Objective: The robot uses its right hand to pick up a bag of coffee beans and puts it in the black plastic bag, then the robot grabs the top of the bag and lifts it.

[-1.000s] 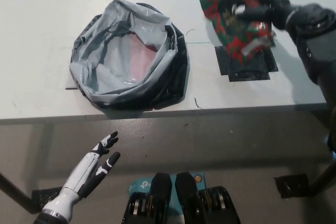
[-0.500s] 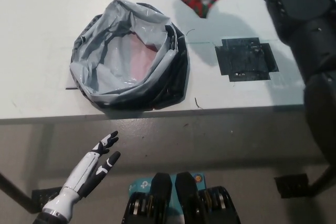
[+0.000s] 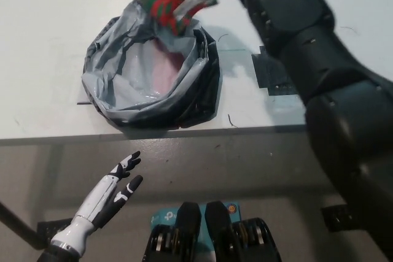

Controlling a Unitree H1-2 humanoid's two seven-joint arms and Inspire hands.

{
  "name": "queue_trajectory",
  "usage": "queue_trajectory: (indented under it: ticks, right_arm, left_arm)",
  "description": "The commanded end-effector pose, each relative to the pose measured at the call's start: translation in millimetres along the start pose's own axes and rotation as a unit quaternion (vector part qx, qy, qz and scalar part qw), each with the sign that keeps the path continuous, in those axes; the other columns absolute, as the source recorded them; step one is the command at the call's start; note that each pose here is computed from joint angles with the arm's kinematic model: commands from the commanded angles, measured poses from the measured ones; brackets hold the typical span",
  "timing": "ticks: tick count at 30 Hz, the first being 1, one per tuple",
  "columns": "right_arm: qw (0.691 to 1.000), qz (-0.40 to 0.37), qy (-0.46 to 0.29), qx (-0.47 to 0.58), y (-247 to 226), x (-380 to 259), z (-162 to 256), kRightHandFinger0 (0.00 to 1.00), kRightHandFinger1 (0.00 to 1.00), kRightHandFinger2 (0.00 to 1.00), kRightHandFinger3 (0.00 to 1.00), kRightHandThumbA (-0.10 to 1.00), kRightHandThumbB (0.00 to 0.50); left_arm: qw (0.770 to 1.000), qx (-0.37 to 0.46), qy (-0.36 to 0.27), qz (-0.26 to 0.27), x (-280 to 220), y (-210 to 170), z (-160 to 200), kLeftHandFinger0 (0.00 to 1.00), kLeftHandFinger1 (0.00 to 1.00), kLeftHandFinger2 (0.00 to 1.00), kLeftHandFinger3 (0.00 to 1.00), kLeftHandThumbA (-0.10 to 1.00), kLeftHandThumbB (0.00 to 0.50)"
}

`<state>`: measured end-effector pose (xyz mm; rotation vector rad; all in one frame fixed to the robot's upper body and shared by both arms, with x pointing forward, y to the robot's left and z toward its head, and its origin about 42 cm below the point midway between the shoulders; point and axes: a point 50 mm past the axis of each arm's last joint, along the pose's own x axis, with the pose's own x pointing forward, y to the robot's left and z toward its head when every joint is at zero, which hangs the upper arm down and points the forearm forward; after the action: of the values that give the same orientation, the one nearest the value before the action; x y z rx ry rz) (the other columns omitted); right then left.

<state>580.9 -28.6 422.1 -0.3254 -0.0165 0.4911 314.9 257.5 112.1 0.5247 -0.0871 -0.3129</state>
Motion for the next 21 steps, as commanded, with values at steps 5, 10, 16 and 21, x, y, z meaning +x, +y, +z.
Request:
queue_trajectory:
  ticks: [5,10,16,21]
  right_arm:
    - [0.999,-0.018,-0.051,-0.01,23,5,37,0.0,0.35,0.66,0.32,-0.1,0.202]
    - [0.999,-0.012,-0.031,-0.013,44,8,16,0.0,0.36,0.7,0.62,-0.1,0.192]
    - [0.999,-0.009,-0.018,-0.044,67,11,-6,0.0,0.32,0.64,0.56,-0.1,0.182]
    - [0.998,-0.009,-0.015,-0.055,81,11,-21,0.02,0.34,0.57,0.44,-0.1,0.176]
  left_arm:
    - [1.0,0.014,-0.026,-0.001,8,13,11,1.0,1.0,1.0,1.0,0.99,0.136]
    - [1.0,0.016,-0.025,-0.004,9,15,12,1.0,1.0,1.0,1.0,0.99,0.141]
    - [0.999,0.016,-0.031,-0.002,10,15,12,1.0,1.0,1.0,1.0,0.98,0.138]
    - [0.999,0.019,-0.031,-0.002,12,17,14,1.0,1.0,1.0,1.0,0.99,0.138]
